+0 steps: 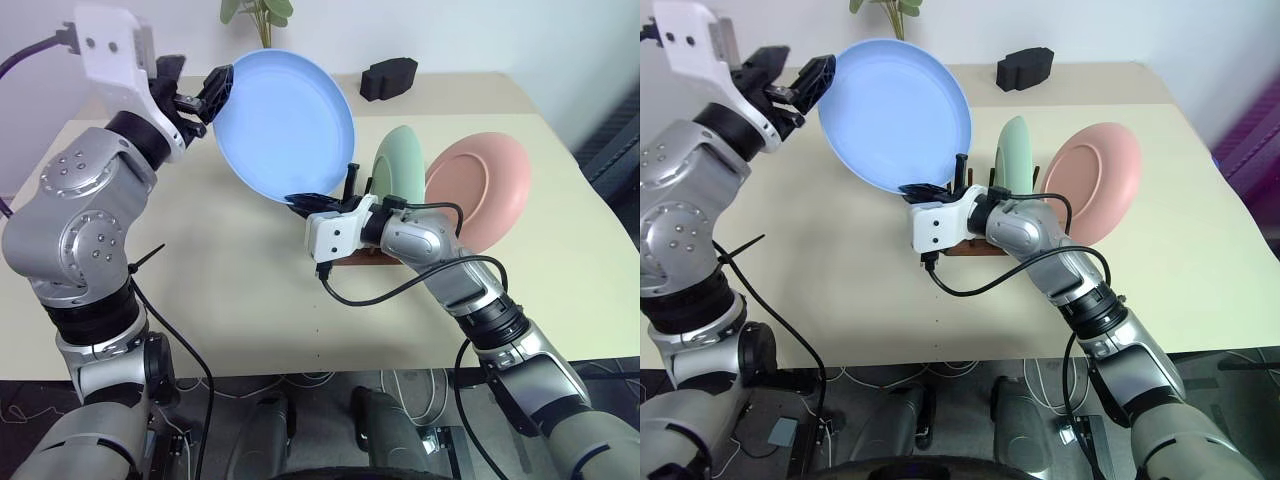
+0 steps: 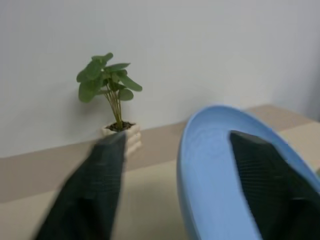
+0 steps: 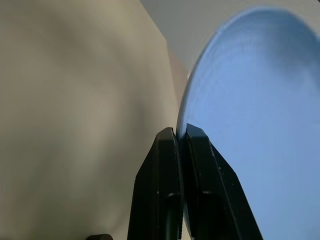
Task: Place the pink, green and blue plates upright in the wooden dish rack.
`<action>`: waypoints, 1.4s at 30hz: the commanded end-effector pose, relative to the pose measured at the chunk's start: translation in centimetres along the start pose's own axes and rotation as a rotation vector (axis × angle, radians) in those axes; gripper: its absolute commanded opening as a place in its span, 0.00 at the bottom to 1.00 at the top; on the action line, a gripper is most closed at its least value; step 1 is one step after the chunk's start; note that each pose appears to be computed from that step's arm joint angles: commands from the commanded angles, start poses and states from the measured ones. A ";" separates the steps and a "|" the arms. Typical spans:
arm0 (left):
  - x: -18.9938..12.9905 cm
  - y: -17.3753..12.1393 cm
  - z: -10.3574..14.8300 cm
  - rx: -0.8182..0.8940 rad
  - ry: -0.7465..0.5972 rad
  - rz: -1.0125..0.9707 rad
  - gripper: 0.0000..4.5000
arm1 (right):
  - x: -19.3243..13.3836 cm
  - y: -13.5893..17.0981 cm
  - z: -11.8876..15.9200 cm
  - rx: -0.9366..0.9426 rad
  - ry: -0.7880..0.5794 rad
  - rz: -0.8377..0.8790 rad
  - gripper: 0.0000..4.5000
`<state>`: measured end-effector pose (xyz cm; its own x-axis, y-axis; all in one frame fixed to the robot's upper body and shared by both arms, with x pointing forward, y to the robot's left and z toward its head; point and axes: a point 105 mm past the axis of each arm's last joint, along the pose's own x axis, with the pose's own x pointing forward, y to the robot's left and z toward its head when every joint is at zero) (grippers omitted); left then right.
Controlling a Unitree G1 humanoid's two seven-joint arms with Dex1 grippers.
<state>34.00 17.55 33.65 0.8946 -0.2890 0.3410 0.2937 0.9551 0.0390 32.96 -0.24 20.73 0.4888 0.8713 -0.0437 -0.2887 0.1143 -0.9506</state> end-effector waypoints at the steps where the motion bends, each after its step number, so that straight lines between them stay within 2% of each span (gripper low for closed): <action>1: -0.8 2.8 3.9 -0.030 -0.180 0.135 0.99 | 0.1 -1.7 1.6 -0.034 -0.071 -0.066 0.00; 5: -1.7 6.8 4.1 0.022 -0.186 0.292 0.99 | -0.2 -3.1 2.2 0.008 -0.117 -0.124 0.00; 7: -2.0 7.8 3.9 0.032 -0.179 0.321 0.99 | -0.3 -3.7 2.4 0.029 -0.138 -0.145 0.00; 10: -3.1 9.4 1.5 0.116 -0.083 0.319 0.99 | -1.1 -5.7 3.7 0.195 -0.239 -0.222 0.00; 13: -3.7 9.4 -0.2 0.139 -0.044 0.273 0.99 | -1.8 -6.9 4.4 0.360 -0.310 -0.258 0.00; 19: -5.0 5.4 -5.4 0.156 0.080 0.003 0.99 | -4.7 -9.3 6.2 0.826 -0.528 -0.274 0.00; 21: -5.8 3.8 -7.1 0.151 0.127 -0.093 0.99 | -5.6 -9.6 6.5 0.931 -0.567 -0.265 0.00; 23: -7.2 0.9 -9.3 0.128 0.184 -0.256 0.99 | -6.4 -9.0 7.0 1.055 -0.603 -0.218 0.00; 26: -8.7 -1.4 -11.4 0.127 0.260 -0.407 0.99 | -7.1 -8.6 7.3 1.187 -0.615 -0.199 0.00; 31: -9.4 -3.7 -12.6 0.102 0.293 -0.525 0.99 | -7.6 -8.2 7.1 1.369 -0.607 -0.244 0.00; 42: -9.5 -5.6 -13.0 0.075 0.296 -0.603 0.99 | -8.0 -7.0 5.1 1.594 -0.513 -0.346 0.00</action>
<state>28.67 14.81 16.75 0.6632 -0.7451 -0.0707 0.7438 0.6456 0.1730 27.48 -5.17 28.15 0.5147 0.7368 0.4384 -0.8517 0.3805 0.3604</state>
